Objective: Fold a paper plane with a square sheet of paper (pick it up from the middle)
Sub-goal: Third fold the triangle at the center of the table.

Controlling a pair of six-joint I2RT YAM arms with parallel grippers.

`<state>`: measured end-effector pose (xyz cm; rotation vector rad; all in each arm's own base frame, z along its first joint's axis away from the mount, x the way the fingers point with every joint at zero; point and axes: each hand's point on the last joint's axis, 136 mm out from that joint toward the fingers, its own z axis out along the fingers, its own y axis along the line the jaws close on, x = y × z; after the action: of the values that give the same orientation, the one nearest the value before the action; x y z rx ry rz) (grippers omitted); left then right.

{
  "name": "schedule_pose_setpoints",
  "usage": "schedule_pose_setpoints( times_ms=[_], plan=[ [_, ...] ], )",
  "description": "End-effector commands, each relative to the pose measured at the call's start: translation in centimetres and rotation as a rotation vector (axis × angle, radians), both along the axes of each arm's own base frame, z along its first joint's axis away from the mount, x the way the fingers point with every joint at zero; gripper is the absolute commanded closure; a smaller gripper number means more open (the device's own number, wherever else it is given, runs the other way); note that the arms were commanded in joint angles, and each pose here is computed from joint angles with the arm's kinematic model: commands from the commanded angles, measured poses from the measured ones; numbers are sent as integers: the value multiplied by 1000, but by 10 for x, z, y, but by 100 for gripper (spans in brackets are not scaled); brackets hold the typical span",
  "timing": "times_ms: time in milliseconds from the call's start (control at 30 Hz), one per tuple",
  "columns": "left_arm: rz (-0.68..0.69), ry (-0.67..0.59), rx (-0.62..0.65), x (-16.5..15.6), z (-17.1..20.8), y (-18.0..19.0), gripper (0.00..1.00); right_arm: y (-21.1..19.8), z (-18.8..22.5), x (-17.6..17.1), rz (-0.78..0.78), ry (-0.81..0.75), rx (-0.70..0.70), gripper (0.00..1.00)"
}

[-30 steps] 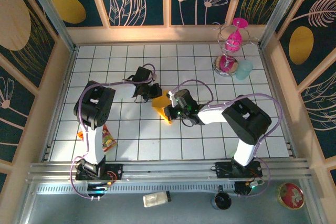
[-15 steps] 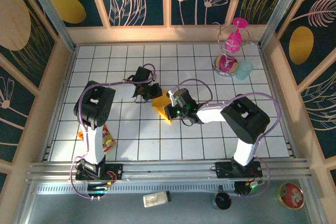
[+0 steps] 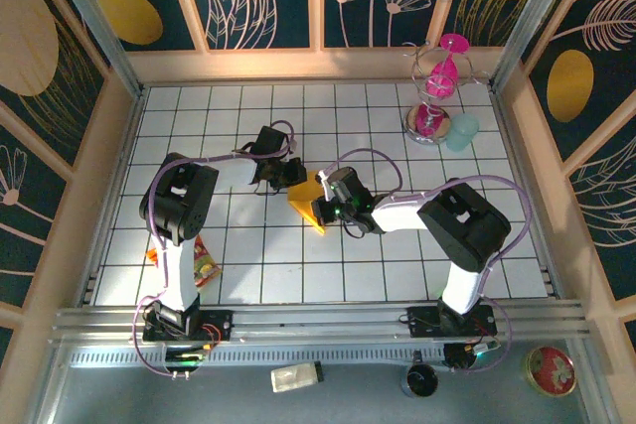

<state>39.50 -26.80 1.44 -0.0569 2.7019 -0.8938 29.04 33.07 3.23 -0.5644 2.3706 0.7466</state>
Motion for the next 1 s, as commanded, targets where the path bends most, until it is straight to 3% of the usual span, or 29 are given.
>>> schedule_pose_setpoints(
  times_ms=[0,967],
  plan=[
    [-12,86,54,-19,-29,8,90,-1,0,10,-28,-10,-14,100],
    [-5,80,57,-16,-27,8,91,-8,-10,5,-46,22,-38,100]
  ],
)
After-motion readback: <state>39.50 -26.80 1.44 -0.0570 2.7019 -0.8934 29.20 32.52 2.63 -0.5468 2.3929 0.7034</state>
